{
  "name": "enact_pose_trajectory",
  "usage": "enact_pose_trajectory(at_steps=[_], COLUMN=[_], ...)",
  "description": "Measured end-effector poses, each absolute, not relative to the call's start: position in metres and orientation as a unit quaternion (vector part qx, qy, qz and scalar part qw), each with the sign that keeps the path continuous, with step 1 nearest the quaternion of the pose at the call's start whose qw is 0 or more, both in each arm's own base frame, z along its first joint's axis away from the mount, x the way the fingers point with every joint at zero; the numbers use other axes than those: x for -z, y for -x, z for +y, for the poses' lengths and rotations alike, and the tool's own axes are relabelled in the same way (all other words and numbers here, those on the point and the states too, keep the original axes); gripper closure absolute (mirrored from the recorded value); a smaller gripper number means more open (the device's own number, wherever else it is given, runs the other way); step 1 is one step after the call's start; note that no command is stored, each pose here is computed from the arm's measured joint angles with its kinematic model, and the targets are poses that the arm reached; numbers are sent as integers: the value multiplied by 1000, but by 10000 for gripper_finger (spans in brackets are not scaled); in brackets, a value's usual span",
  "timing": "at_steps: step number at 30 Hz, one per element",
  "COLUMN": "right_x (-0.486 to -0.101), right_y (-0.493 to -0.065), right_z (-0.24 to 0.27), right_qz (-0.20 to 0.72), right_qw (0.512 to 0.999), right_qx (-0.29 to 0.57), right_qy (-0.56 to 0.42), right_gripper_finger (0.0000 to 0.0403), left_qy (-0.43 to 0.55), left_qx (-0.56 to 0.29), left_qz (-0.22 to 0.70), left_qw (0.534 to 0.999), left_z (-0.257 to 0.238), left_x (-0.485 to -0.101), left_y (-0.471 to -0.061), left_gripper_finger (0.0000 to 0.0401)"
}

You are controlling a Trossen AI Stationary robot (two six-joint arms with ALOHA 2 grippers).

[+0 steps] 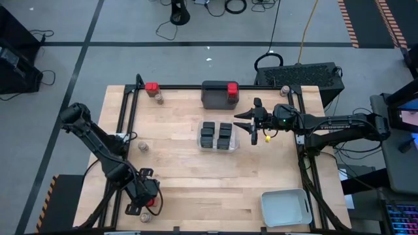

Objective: Sort spices by type
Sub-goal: Put the red seasoning bottle into the gray bin

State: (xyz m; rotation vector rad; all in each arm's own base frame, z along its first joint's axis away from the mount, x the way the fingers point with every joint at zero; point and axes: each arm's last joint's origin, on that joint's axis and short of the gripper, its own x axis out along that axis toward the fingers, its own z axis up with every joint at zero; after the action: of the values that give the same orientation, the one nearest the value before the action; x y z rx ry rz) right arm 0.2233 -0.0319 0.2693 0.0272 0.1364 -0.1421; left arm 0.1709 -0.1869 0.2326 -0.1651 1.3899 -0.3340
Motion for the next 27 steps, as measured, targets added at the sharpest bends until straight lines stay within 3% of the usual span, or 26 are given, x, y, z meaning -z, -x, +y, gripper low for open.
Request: enact_pose_trajectory(at_steps=[27], right_x=[-269], right_y=[-223], right_z=[-32], right_qz=[68], right_qw=[995], right_qx=[71], right_qy=[-14], right_gripper_finger=[282], left_qy=[55], left_qx=[148], left_qz=[649], left_qw=[744], left_z=[-197], left_x=[-220], left_y=[-171], left_gripper_finger=[189])
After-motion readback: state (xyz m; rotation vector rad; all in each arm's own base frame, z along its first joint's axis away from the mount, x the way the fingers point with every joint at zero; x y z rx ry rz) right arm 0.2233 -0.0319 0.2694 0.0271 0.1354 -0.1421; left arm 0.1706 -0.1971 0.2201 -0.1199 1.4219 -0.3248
